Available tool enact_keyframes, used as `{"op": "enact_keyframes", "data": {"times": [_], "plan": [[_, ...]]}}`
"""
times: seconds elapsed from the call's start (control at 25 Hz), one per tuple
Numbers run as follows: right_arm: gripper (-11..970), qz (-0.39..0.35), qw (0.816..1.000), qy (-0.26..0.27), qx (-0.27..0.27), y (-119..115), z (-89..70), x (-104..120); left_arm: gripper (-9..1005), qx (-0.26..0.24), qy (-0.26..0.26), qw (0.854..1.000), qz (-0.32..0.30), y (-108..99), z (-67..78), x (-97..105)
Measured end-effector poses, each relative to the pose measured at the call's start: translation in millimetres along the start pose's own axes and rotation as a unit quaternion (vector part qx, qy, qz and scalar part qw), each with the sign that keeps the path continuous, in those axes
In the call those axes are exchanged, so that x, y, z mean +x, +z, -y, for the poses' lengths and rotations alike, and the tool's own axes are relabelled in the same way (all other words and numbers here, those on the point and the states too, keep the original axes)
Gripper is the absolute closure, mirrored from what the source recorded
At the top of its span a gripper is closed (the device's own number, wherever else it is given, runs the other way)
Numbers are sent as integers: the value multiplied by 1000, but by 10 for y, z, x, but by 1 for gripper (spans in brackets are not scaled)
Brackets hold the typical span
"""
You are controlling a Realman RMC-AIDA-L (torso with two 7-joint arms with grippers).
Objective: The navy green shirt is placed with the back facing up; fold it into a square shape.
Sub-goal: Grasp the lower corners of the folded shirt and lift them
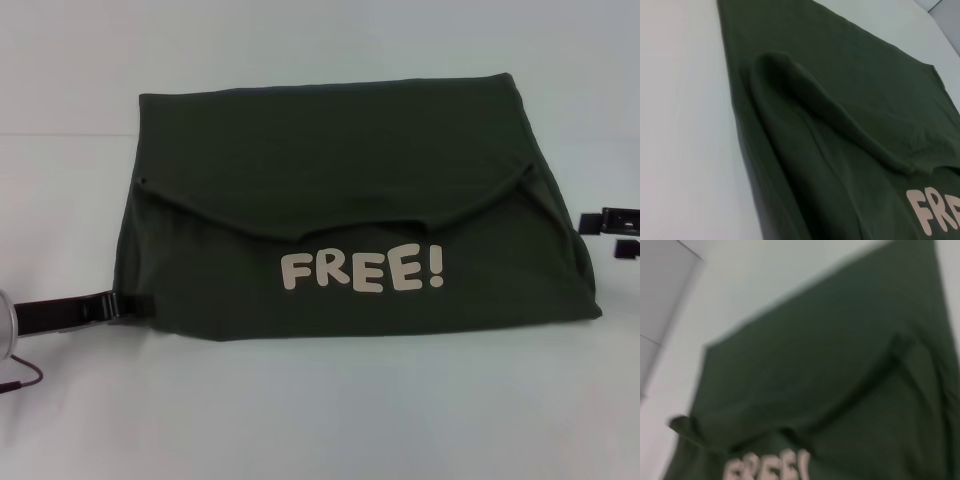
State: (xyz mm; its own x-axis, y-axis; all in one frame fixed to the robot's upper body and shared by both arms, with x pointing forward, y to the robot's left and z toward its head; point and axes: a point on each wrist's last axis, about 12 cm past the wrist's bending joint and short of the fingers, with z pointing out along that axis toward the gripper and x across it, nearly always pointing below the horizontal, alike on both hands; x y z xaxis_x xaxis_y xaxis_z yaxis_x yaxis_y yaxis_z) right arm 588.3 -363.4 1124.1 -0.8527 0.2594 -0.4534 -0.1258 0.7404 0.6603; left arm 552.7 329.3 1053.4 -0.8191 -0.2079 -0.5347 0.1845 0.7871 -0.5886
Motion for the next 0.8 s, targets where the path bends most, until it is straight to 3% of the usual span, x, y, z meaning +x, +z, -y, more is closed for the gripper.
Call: {"op": "enact_keyframes", "data": {"times": [0.24, 0.48, 0.8], "plan": [[27, -75, 995, 5, 61, 9, -147, -275, 947, 2, 6, 1000, -3, 6, 11, -2], [32, -109, 987, -15, 117, 212, -137, -244, 947, 3, 8, 1000, -5, 15, 22, -10], [40, -106, 986, -21, 127, 384, -121, -153, 947, 7, 12, 1000, -7, 38, 48, -38]]}}
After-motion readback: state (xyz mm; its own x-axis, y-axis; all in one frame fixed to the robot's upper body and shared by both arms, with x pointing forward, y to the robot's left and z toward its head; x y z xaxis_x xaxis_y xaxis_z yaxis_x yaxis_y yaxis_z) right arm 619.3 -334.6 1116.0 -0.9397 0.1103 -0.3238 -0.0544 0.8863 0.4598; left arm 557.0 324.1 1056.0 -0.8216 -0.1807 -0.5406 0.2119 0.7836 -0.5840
